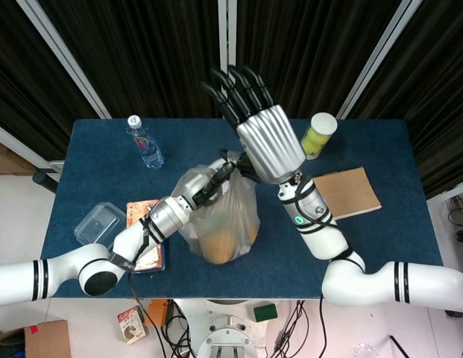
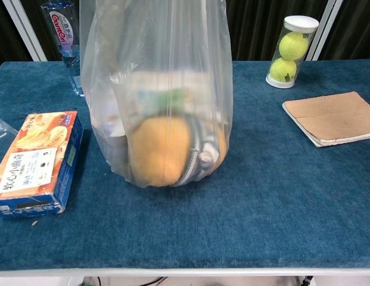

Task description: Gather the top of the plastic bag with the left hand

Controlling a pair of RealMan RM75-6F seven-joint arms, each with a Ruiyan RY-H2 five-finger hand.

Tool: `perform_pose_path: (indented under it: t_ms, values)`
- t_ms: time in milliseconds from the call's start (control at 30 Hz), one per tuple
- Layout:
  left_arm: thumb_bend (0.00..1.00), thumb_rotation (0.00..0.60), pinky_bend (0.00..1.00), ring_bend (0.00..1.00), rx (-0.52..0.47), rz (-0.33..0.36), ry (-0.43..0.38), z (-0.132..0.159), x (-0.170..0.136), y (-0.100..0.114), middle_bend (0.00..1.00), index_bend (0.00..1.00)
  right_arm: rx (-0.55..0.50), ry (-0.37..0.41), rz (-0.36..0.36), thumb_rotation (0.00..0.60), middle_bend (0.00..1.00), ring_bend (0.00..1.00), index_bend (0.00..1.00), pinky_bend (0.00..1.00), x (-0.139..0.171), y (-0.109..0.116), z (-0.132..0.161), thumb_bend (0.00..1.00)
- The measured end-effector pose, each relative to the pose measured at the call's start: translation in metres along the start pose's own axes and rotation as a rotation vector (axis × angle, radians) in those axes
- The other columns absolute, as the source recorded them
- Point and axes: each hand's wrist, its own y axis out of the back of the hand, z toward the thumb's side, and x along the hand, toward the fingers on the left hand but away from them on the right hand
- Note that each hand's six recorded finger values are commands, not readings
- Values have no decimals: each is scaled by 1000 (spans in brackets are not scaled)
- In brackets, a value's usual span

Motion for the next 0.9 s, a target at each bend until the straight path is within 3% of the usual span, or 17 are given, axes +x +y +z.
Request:
perform_pose_path:
  t_ms: [300, 467, 633, 900]
  values:
    - [24, 5, 251, 103, -3, 35, -35, 8, 4, 3, 138, 142, 79, -50, 104, 600, 0, 0, 0, 0, 27, 9, -27, 86]
    - [24, 6, 251, 103, -12, 55, -69, 17, 5, 5, 138, 140, 103, -56, 123, 600, 0, 0, 0, 0, 41, 9, -36, 84]
    - [24, 9, 251, 103, -40, 80, -108, 28, 2, 9, 138, 140, 90, -63, 99, 600, 0, 0, 0, 0, 58, 16, -46, 84]
    - [23, 21, 252, 103, -101, 77, -114, 36, -6, 12, 138, 139, -2, -83, 1, 600, 0, 0, 0, 0, 103, 40, -70, 84]
